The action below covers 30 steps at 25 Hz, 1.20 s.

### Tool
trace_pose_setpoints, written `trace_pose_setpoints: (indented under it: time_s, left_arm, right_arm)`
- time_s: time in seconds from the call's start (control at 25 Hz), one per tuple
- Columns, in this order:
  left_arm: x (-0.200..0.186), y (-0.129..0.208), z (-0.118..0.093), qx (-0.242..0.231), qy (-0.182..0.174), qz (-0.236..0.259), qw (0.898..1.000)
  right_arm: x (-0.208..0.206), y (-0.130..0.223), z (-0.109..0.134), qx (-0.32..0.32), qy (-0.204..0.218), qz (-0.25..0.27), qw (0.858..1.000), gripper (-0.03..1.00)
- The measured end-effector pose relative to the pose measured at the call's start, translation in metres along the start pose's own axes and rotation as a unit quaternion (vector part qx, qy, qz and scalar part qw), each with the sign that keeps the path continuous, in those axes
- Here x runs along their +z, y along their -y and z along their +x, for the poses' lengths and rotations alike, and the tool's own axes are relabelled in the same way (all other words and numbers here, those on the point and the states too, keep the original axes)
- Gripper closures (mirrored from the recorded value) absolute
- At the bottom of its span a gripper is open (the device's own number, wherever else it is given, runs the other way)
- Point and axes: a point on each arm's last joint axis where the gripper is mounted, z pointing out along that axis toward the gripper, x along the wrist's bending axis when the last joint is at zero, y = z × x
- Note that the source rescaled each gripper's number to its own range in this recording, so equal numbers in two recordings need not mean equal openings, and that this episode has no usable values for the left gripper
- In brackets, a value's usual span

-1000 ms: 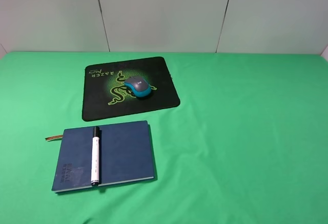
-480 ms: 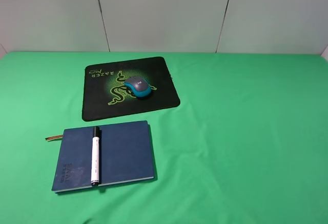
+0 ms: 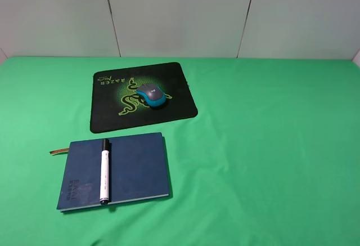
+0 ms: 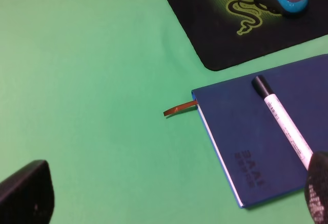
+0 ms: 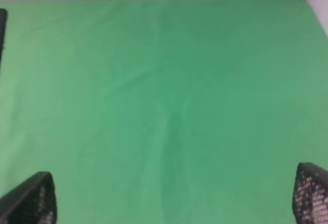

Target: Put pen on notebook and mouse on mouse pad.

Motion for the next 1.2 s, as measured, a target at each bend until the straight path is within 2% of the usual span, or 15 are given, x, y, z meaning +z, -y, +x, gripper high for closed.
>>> trace_pose_setpoints:
  time_s: [1.2]
  left_arm:
    - [0.0000, 0.0000, 0.0000, 0.000, 0.000, 0.000, 1.000]
  right_arm:
    - [0.0000, 0.0001, 0.0005, 0.002, 0.002, 0.001, 1.000, -0.03]
